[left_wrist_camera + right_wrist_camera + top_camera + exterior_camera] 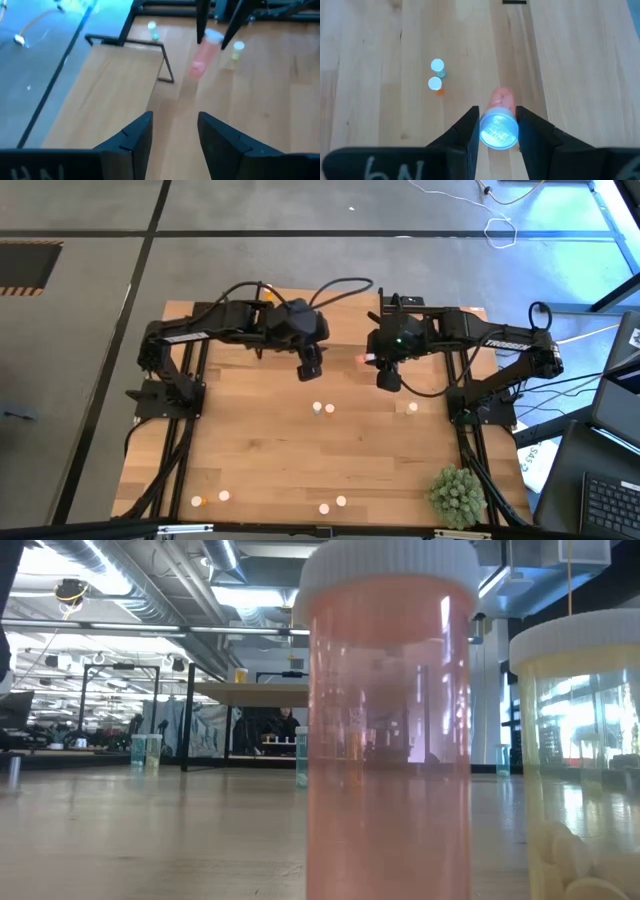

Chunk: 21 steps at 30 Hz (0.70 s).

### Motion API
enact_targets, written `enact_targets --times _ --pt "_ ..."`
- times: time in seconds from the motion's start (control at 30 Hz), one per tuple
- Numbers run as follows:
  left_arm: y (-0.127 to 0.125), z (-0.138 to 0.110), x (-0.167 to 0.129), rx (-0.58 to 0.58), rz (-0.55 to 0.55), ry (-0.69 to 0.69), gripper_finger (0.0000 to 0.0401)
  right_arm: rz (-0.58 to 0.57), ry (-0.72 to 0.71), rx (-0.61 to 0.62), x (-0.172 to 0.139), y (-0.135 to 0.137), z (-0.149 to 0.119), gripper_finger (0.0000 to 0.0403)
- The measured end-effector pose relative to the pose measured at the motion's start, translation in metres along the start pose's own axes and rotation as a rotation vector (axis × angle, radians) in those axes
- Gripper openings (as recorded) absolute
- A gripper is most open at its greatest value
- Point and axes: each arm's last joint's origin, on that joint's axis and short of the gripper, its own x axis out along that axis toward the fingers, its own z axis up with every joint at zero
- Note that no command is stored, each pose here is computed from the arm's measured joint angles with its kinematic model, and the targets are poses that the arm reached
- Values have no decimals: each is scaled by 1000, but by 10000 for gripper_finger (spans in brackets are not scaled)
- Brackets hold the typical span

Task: Pick and place medicine bottles onto shelf by color
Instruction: Put the top right pink pill bottle on the shelf

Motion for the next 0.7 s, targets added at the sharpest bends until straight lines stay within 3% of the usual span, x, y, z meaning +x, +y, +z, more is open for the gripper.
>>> enact_targets --times 0.23,0.43,0.7 --pt "1 -3 28 31 -120 -71 150 0 -6 -13 0 0 1 112" --pt "3 -11 51 80 -141 -108 150 -1 -15 -22 0 0 2 114" --pt "9 -24 80 60 -187 -183 150 -1 -23 -21 0 0 2 114"
